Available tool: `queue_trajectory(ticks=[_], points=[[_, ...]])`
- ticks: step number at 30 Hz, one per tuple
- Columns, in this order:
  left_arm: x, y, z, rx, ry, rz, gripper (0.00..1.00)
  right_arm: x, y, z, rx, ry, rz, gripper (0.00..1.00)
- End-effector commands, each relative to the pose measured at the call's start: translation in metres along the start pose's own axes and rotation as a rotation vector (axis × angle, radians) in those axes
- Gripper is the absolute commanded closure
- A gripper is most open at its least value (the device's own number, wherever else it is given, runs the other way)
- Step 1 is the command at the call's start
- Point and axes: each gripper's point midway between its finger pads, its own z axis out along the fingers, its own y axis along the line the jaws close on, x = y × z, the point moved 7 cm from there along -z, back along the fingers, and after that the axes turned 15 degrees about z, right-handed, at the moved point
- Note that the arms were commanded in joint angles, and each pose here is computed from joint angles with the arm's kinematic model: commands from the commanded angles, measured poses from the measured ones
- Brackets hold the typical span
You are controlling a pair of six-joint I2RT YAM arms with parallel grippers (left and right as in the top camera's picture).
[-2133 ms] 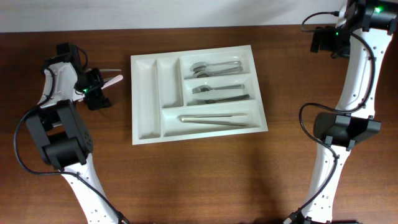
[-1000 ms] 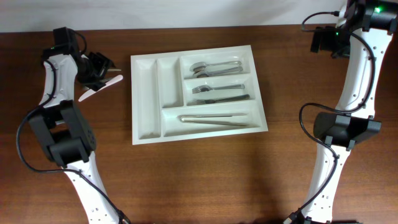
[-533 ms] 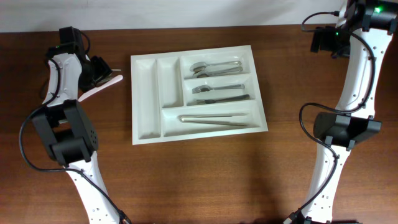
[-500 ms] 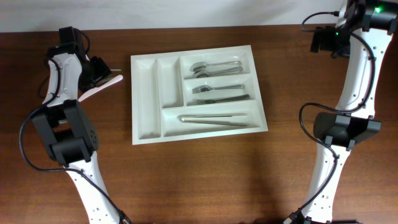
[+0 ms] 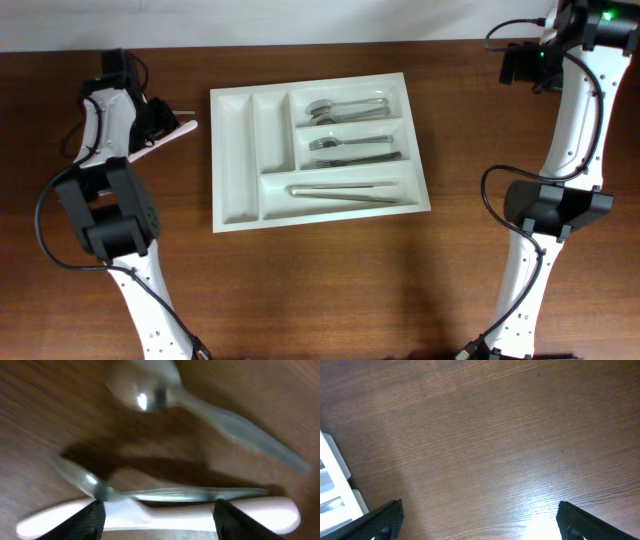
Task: Pack container
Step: 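Close the left gripper on the knife handle and lift it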
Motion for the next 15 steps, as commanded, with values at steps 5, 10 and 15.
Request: queue_trajectory(ticks=[5,10,15], points=[[-0.0025,-0.005,0.0082,0.004,-0.008,0.056,0.28,0.0003,-0.0018,-0.0041,0.008,-0.003,-0.009,0.01],[-0.0017,-0.0044,0.0082,-0.002,-0.003,0.058,0.28,0.0003,-0.0018,-0.0041,0.008,-0.003,-0.009,0.01],[0.0044,-0.0039,0.0081,-0.004,0.032,0.075,0.31,0.0003,-0.0018,-0.0041,0.008,-0.003,-0.009,0.01]])
